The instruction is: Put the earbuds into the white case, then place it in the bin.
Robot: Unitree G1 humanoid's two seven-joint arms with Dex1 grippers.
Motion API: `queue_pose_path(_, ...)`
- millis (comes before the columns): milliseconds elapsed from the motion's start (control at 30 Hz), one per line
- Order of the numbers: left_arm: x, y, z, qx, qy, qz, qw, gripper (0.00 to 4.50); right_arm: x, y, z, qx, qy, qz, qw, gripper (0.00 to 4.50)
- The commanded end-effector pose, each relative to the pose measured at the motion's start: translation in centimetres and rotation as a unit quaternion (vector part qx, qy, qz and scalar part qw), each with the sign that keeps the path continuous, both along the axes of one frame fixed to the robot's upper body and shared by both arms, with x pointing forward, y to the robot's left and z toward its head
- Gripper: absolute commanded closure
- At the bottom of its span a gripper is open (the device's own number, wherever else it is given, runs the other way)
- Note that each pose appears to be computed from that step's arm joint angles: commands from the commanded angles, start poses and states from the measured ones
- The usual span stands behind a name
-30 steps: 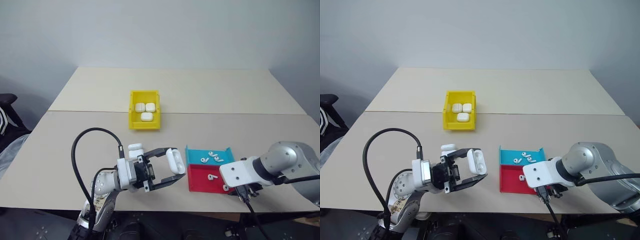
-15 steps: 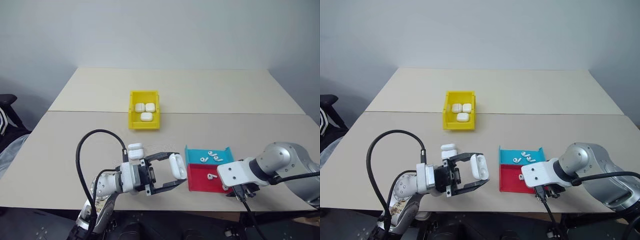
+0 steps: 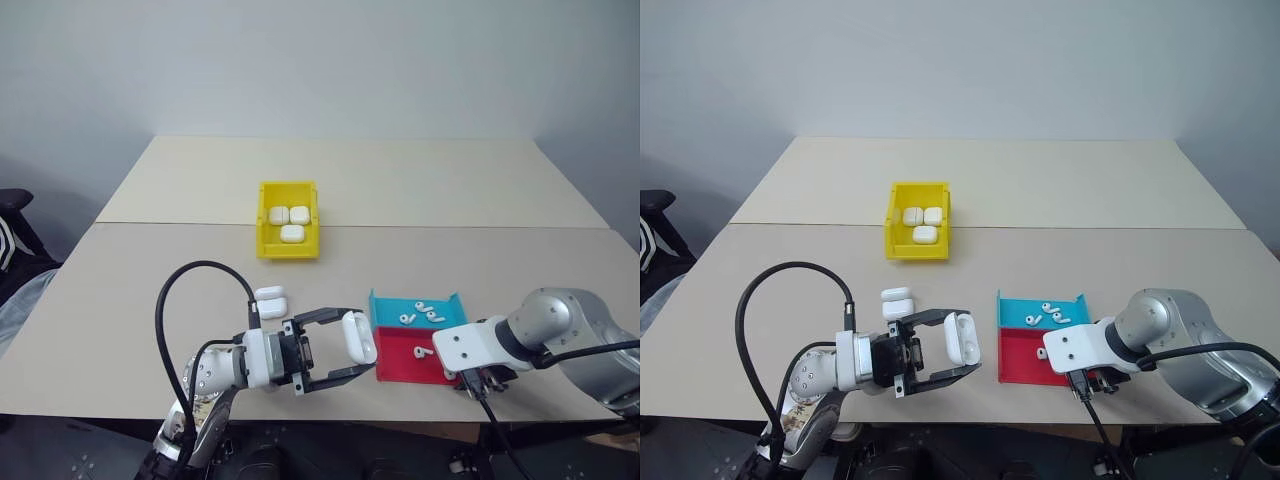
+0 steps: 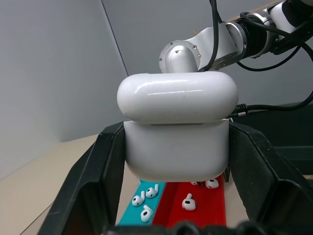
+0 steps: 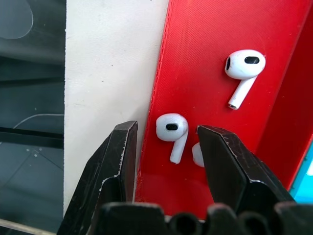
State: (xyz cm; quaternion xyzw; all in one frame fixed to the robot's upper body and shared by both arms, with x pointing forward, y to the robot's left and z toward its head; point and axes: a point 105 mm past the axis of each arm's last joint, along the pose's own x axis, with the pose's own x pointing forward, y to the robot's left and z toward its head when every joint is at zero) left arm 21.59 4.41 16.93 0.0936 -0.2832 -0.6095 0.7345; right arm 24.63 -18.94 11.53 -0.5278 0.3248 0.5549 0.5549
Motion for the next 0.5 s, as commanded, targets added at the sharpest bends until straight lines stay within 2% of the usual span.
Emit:
queue_pose_path(33, -0.63, -0.06, 0.87, -0.009, -0.027, -0.005, 1.000, 1.59, 0.32, 0.09, 0.44, -0.004, -0.013, 0.006, 1.000, 2.12)
queue_pose_path(133, -0.64, -0.10, 0.86, -0.010, -0.026, -0.005, 1.000, 1.59, 0.25, 0.06, 0.39, -0.004, -0.011, 0.008, 1.000, 2.69)
queue_pose_path(200, -0.66, -0.12, 0.80, -0.009, -0.026, -0.005, 1.000, 1.59, 0.35, 0.11, 0.42, -0.002, -0.014, 0.005, 1.000, 3.32)
queue_pose_path(500, -0.63, -0.14, 0.70, -0.007, -0.027, -0.004, 1.000, 1.59, 0.52, -0.27, 0.27, -0.012, -0.019, 0.003, 1.000, 3.32)
